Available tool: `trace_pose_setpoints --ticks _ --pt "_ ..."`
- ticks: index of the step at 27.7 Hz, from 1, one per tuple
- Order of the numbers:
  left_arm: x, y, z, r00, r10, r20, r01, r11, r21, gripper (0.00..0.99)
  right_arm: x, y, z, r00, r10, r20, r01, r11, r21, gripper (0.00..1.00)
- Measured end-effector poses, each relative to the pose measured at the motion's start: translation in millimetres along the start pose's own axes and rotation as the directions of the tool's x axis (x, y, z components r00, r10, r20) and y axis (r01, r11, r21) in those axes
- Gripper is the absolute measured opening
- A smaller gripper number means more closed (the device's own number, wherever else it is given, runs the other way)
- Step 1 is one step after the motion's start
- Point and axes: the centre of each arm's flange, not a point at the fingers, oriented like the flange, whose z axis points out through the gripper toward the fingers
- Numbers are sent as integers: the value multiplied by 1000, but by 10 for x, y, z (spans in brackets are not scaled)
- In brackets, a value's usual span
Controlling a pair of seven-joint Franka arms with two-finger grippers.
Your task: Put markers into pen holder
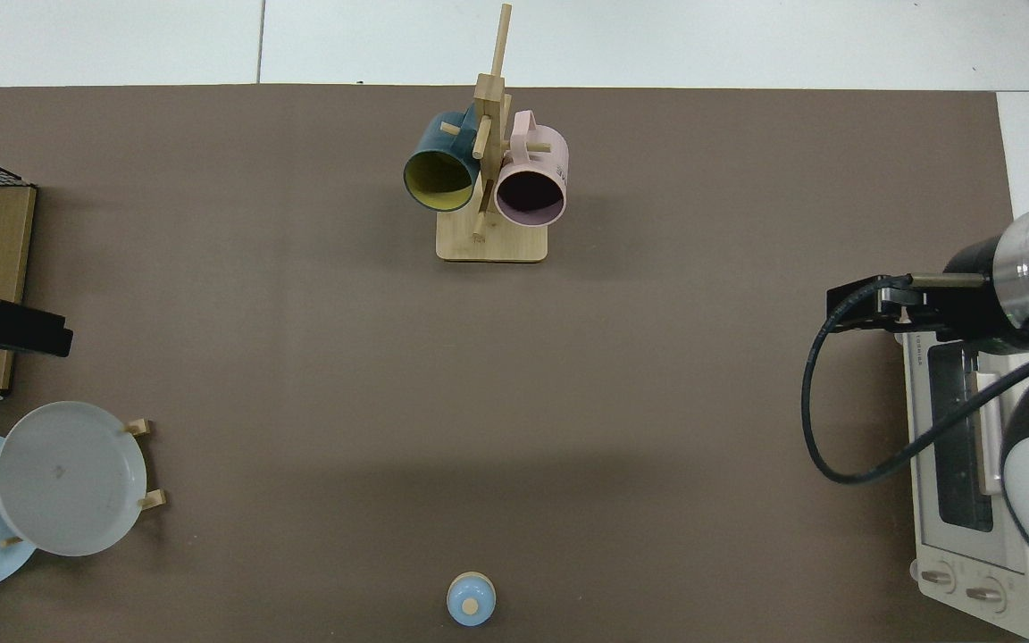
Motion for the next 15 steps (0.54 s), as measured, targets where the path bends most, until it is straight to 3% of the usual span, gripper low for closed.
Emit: trace_pose_setpoints --ticks 15 --pt "27 17 -40 999 2 -36 -3 1000 -20 982 0 0 0 1000 0 0 0 1000 0 996"
